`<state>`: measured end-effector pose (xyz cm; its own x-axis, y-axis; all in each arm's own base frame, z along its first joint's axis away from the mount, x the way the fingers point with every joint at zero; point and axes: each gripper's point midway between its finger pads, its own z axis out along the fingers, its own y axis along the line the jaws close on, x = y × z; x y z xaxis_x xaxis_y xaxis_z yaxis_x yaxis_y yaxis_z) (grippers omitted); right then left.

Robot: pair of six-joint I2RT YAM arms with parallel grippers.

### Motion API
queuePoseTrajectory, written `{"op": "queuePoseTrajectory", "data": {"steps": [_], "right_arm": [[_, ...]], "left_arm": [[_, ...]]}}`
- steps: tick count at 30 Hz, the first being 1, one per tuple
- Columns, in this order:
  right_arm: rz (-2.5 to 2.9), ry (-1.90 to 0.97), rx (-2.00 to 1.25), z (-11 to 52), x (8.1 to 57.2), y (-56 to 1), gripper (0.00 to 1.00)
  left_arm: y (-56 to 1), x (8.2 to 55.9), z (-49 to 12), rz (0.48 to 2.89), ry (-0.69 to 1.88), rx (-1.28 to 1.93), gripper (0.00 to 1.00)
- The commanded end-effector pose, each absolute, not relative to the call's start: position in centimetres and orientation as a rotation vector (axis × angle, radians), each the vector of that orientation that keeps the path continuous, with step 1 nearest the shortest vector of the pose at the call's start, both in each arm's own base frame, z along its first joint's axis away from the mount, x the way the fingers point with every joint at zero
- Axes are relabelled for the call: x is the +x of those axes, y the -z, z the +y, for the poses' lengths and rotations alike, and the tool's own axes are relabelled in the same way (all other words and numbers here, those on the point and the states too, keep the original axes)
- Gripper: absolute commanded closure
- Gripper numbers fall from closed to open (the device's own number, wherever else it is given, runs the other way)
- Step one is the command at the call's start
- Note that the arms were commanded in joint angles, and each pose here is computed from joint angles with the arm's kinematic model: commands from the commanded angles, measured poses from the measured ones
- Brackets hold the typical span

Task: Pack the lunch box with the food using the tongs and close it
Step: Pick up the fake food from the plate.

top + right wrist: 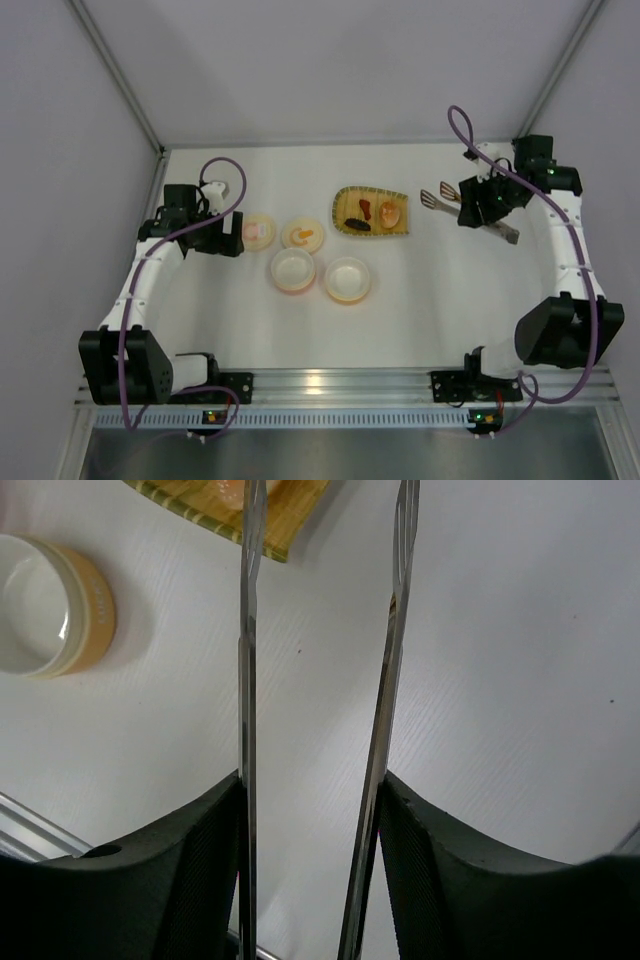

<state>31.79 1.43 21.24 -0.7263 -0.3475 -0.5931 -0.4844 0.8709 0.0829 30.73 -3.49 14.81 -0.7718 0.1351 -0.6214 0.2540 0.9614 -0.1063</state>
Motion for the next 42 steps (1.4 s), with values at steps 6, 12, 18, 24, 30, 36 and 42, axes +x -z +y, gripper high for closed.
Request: {"op": "queuePoseTrajectory", "data": {"steps": [6, 12, 18, 24, 30, 36, 42], "right_arm": [[2.385, -0.422, -0.584, 4.4, 31.7, -24.6, 0.44], [2.376, -0.277, -0.573, 7.4, 32.6, -24.6, 0.45], [2.432, -0.140, -0.581, 9.1, 34.0, -23.4, 0.46], [2.475, -0.070, -0.586, 10.8, 35.1, -21.5, 0.48], [2.448, -0.038, -0.641, 13.4, 35.5, -21.1, 0.46], [2.438, 0.023, -0.673, 14.9, 36.0, -21.0, 0.45], [2.440, 0.150, -0.672, 15.0, 36.6, -20.1, 0.45]], "left_arm": [[-16.9, 31.5, -3.9, 2.394, 0.255, 0.293, 0.02], [-16.5, 31.7, -3.7, 2.408, 0.245, 0.273, 0.02], [-16.3, 31.9, -3.3, 2.419, 0.221, 0.252, 0.02], [-15.4, 32.0, -2.6, 2.448, 0.178, 0.195, 0.02], [-15.0, 31.8, -2.3, 2.453, 0.160, 0.177, 0.02], [-15.1, 32.0, -2.1, 2.450, 0.146, 0.161, 0.02], [-15.0, 31.8, -1.8, 2.447, 0.125, 0.158, 0.02]]}}
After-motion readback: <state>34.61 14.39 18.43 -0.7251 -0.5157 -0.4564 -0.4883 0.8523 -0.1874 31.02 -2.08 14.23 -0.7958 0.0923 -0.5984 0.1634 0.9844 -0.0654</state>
